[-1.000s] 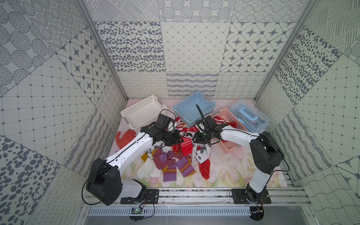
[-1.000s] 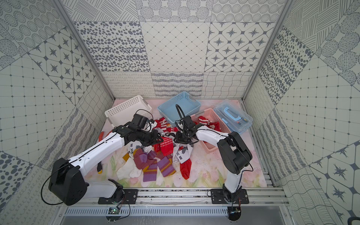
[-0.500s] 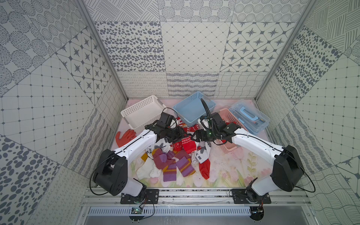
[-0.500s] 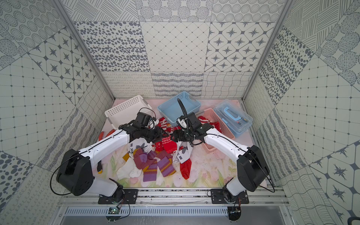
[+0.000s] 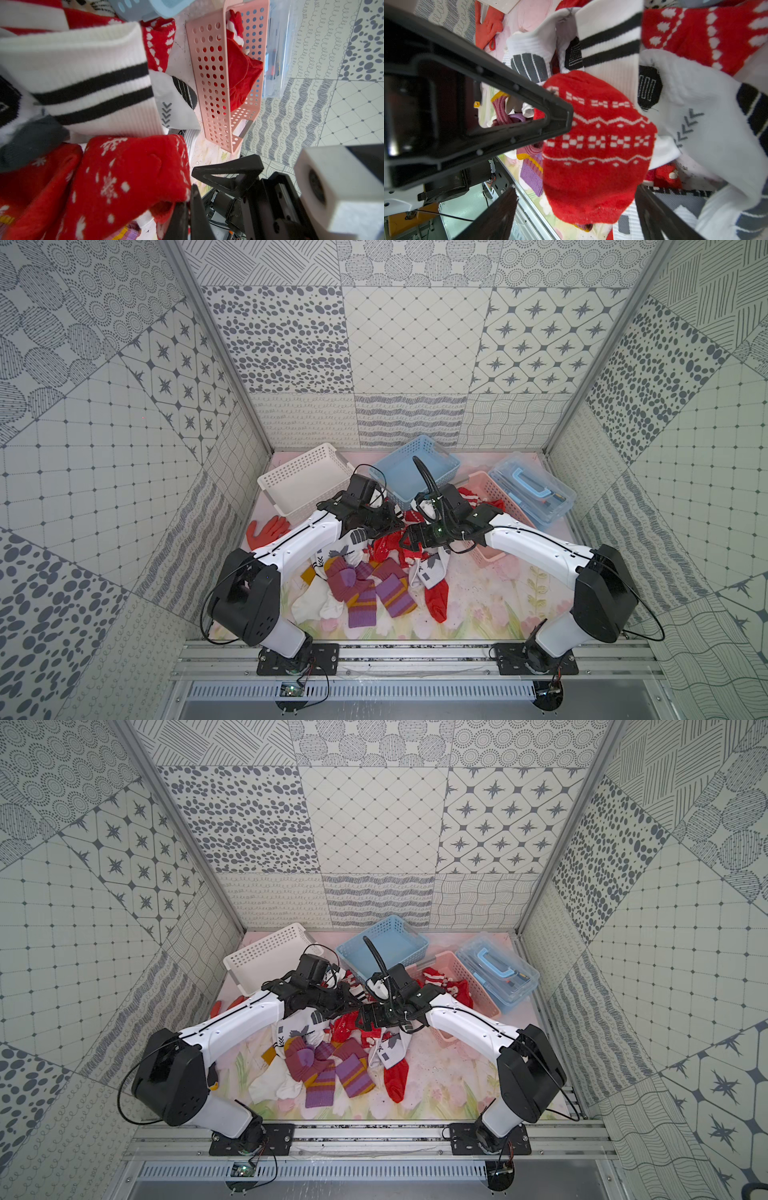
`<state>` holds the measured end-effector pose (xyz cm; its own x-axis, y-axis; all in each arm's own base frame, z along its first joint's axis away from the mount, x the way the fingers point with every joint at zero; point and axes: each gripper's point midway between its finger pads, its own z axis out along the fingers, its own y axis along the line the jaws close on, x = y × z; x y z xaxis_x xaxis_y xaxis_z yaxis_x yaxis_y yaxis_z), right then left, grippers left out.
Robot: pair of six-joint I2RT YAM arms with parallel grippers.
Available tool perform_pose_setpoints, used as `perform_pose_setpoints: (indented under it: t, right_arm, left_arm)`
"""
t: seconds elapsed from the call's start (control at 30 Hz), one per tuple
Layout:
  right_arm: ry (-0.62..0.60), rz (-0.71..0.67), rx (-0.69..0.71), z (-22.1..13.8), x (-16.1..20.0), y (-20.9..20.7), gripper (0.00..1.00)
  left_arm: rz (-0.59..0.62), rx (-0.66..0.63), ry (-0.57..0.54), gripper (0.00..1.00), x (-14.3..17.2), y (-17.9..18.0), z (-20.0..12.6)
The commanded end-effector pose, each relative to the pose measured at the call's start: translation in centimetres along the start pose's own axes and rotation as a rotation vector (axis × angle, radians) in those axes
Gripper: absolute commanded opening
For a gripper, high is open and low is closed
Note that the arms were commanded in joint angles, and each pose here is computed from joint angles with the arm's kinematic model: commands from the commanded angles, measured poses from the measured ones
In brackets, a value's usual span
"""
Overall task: Sort the socks into the basket by color
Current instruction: Pick up the sock from the center of the board.
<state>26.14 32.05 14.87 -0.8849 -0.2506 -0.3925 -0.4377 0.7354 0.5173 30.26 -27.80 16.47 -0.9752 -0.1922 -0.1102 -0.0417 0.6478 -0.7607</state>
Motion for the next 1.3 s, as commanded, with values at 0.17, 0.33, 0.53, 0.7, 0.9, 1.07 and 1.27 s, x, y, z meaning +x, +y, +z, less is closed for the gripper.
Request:
perform_pose_setpoints:
  t: [0.17, 0.33, 0.53, 0.7, 0.9, 1.07, 1.27]
  right_arm:
    - [-0.031, -0.053, 0.008, 0.6, -1.7, 0.6, 0.75]
    - [-0.050, -0.056, 0.008, -0.3, -1.8, 0.8, 0.28]
    - [-0.064, -0.048, -0.013, -1.1, -2.0, 1.2, 0.00]
    - [-0.090, -0.052, -0.055, -2.6, -2.5, 2.2, 0.00]
    - [-0.116, -0.089, -0.126, -5.3, -3.0, 4.4, 0.00]
    - [-0.186, -0.115, -0.147, -8.4, -3.9, 5.7, 0.00]
    - [-0.270, -0.139, -0.139, -11.9, -5.4, 6.4, 0.00]
  left_arm:
    - [0.026, 0.021, -0.040, 0.00, -0.9, -1.5, -0.2]
    - [0.031, 0.003, -0.045, 0.00, -0.7, -1.1, -0.6]
    - [0.052, -0.021, -0.055, 0.13, -0.6, -1.0, -1.2]
    - [0.074, -0.053, -0.067, 0.44, -0.2, -0.5, -2.0]
    - [0.086, -0.098, -0.074, 0.58, 0.8, 0.7, -3.1]
    - [0.100, -0.136, -0.092, 0.62, 1.6, 1.6, -4.4]
    - [0.107, -0.161, -0.137, 0.63, 2.0, 2.2, -5.8]
